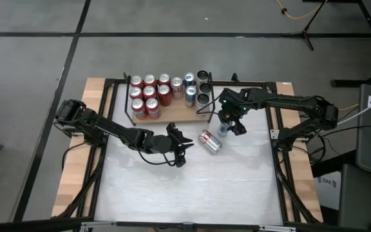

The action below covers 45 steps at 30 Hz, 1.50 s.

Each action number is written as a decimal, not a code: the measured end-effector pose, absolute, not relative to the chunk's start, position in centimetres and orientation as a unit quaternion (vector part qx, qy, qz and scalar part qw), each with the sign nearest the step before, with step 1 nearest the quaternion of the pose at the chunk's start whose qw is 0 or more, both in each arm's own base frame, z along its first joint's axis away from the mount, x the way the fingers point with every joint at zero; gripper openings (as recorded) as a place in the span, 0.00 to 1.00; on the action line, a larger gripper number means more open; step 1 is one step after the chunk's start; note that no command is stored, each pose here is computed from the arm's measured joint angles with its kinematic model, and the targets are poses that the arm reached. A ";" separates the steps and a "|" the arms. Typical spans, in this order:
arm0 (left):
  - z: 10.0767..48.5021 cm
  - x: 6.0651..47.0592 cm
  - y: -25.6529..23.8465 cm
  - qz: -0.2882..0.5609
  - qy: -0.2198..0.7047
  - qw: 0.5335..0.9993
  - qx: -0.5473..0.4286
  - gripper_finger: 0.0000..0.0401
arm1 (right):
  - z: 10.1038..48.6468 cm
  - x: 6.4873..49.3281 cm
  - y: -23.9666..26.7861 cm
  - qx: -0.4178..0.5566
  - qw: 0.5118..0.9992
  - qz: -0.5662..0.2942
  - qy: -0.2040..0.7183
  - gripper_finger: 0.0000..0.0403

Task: Place canned beverage on shelf
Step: Put the blue soda can on the shelf aligned with the other blue soda cans

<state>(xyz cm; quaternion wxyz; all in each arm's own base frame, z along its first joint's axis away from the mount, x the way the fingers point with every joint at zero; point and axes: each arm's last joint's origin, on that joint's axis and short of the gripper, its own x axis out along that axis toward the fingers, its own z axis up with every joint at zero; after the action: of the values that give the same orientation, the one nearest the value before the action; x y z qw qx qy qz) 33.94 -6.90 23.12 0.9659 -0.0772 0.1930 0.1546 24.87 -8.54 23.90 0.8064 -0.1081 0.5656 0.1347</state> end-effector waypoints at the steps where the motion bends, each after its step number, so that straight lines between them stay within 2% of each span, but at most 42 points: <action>1: 23.1 33.9 -6.9 0.155 0.193 0.966 -0.077 0.16 | 23.9 24.9 -8.5 -0.108 0.807 0.135 0.565 0.82; 21: 23.1 34.0 -6.7 0.157 0.193 0.965 -0.078 0.16 | 23.9 24.9 -8.5 -0.101 0.810 0.144 0.560 0.82; 25: 23.1 34.0 -6.4 0.162 0.192 0.965 -0.079 0.16 | 23.9 24.9 -8.5 -0.101 0.810 0.144 0.560 0.76; 33: 23.1 34.2 -5.6 0.173 0.191 0.963 -0.081 0.16 | 24.0 24.9 -8.5 -0.101 0.810 0.144 0.560 0.53; 38: 23.1 34.2 -5.3 0.177 0.191 0.962 -0.082 0.16 | 25.0 24.7 -8.5 -0.107 0.795 0.132 0.583 0.53; 45: 23.1 34.2 -5.3 0.177 0.191 0.962 -0.082 0.16 | 28.8 24.7 -8.8 -0.105 0.791 0.090 0.595 0.57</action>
<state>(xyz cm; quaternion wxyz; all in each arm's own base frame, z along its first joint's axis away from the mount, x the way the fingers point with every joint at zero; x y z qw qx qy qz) 34.24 -5.26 23.12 0.9620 -0.0819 0.1910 0.1773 24.74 -8.76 28.77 0.7914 -0.1050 0.5954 0.0897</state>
